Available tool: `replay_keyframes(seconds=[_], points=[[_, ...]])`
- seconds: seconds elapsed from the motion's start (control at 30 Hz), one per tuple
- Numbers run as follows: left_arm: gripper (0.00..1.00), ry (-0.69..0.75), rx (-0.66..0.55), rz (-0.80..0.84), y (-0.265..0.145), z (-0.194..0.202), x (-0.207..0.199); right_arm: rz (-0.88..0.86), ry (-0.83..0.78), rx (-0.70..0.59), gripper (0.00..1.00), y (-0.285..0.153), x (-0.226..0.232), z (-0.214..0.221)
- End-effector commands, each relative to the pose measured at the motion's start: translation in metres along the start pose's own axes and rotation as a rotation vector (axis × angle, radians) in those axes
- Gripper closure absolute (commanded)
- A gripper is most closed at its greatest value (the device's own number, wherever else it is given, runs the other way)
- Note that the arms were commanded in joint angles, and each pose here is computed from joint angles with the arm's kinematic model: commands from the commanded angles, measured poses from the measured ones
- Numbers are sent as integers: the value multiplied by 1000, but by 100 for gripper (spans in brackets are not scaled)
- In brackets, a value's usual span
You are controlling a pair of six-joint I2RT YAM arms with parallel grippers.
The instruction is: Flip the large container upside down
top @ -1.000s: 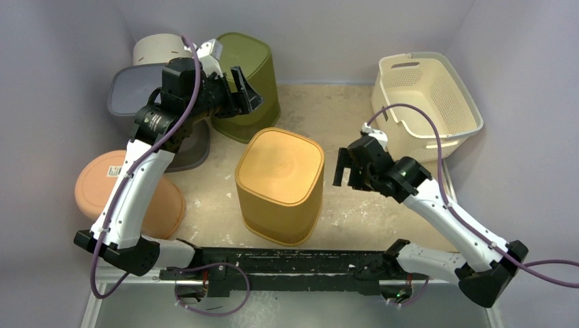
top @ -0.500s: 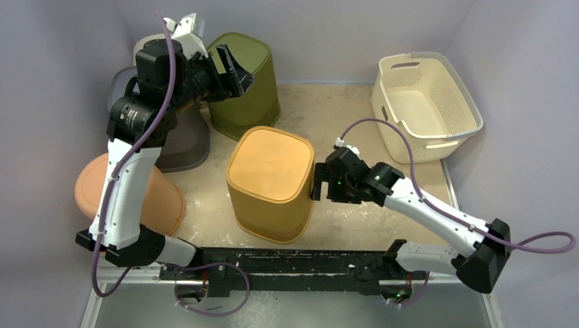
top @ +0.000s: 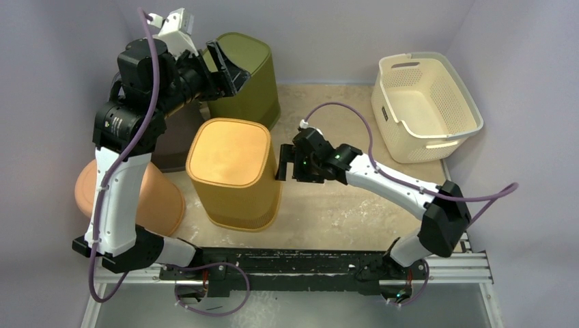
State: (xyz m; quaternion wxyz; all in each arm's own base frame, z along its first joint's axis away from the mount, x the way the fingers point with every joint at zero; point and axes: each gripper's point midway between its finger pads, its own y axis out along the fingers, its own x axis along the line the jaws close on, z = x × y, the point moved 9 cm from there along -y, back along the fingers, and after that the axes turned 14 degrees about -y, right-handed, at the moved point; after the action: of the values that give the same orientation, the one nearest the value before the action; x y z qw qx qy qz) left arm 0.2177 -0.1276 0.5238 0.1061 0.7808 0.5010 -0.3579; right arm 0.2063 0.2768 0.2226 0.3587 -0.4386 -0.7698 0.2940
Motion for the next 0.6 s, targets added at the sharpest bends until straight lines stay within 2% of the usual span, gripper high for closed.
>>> replay_keyframes(seconds=[0.0,0.33,0.5,0.57], points=[[24,34,-41,79,-21,-5,-10,-125,-43,-102,0,3,35,-31],[24,27,-24,105,-26,0,-10,-144,-80,-124,0,31,63,-55],[24,22,-18,108,-27,1,-9,-22,-51,-98,0,23,51,-52],[24,19,-13,110,-26,2,-9,62,-44,-142,0,11,41,-55]])
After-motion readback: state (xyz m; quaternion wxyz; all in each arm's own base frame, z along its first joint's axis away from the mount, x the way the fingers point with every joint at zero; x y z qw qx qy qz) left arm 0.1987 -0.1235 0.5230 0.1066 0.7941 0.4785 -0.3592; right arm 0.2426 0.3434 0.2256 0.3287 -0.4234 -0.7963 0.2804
